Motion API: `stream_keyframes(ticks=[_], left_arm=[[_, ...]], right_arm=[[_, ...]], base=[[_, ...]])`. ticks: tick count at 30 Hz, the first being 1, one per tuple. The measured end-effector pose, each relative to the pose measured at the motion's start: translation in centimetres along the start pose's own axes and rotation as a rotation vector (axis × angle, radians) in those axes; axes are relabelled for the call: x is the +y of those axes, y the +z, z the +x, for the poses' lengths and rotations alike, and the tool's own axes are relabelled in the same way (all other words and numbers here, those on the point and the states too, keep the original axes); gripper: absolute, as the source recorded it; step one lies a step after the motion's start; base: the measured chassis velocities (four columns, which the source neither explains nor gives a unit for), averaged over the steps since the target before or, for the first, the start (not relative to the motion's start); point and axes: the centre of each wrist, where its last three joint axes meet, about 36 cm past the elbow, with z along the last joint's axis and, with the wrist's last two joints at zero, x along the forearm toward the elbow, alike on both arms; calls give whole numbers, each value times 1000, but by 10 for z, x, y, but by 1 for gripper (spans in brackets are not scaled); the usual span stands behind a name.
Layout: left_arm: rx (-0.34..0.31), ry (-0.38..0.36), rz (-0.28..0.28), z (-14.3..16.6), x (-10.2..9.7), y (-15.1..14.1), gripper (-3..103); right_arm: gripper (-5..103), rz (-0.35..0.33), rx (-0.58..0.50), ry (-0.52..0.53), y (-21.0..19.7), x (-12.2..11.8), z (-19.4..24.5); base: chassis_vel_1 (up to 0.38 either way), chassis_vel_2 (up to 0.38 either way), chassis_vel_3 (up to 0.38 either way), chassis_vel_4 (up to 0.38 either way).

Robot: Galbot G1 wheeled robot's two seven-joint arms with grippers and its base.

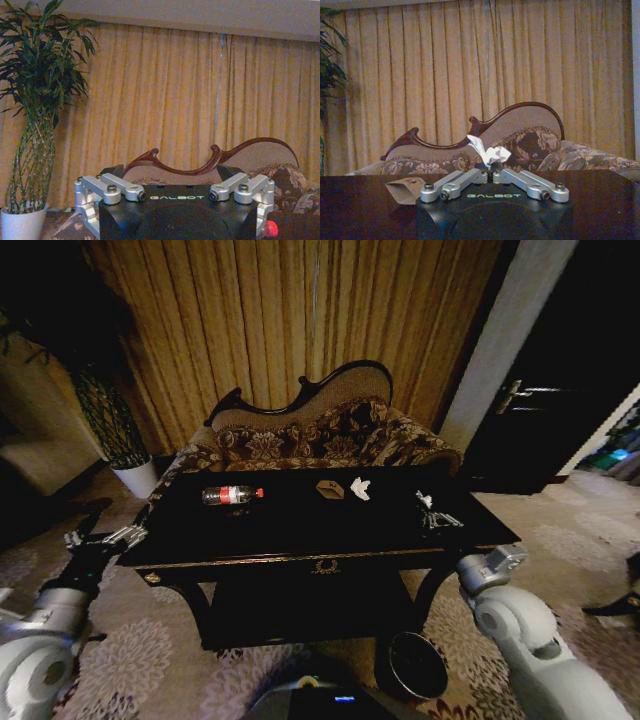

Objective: Move to the front of the table and place the trash on the table into the trash bin.

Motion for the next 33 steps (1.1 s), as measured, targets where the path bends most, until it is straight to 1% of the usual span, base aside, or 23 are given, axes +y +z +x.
stream_keyframes(ticks=[9, 27, 33], left_arm=[[4, 0, 0, 0, 1, 1, 100], [11, 2, 2, -2, 1, 4, 100], [15, -1, 6, -1, 2, 5, 100]], right_arm=[[1, -5, 10, -11, 0, 5, 2], [1, -21, 30, 3, 9, 3, -1], [1, -25, 44, 25, 24, -1, -3]], base=[[43, -38, -47, 38], [150, -160, -154, 159], [130, -100, -128, 118]])
